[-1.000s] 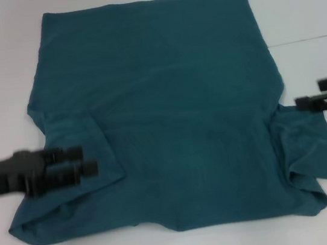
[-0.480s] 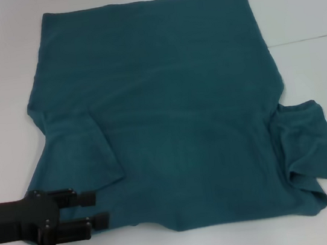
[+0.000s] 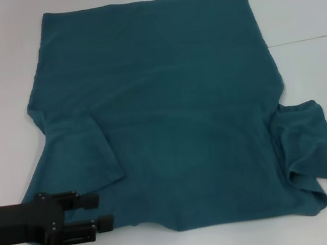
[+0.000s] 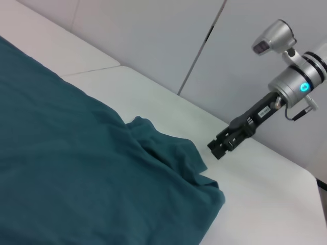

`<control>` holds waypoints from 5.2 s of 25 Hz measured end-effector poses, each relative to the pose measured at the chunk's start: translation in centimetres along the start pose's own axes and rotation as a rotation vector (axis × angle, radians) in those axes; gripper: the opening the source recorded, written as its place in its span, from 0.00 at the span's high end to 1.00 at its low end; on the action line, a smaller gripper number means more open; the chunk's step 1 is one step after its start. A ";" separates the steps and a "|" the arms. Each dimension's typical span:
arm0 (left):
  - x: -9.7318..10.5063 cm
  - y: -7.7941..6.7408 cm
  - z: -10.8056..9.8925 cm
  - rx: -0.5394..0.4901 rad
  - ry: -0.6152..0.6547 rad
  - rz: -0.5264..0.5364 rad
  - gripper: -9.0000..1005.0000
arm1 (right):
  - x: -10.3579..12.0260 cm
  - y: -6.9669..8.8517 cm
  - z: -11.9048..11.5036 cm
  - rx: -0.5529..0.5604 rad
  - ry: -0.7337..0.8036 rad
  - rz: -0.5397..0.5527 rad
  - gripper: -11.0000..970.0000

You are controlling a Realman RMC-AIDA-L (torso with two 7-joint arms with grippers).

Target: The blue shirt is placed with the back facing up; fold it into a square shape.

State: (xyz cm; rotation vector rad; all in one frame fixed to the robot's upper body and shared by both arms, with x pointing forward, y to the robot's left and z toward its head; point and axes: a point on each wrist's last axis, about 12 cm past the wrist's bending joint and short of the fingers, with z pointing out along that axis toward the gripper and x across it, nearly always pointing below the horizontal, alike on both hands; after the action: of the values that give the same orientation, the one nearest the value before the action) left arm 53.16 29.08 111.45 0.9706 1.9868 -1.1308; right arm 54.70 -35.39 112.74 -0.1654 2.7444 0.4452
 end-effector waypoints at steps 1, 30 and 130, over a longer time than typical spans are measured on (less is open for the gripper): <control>0.0 0.0 0.0 -0.003 0.001 0.000 0.31 | 0.0 0.1 0.4 -0.001 0.006 -0.005 0.06; 0.5 0.2 0.2 -0.027 -0.003 -0.015 0.31 | -0.8 0.7 2.7 0.033 0.030 -0.021 0.33; 1.6 0.6 0.5 -0.076 -0.014 -0.042 0.30 | -5.8 3.9 2.4 -0.064 -0.165 -0.134 0.34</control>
State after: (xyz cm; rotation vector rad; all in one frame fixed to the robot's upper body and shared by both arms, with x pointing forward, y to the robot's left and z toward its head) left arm 52.89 29.27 109.70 0.8827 2.0323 -1.0734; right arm 60.22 -30.57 113.88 -0.3129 2.5402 0.4871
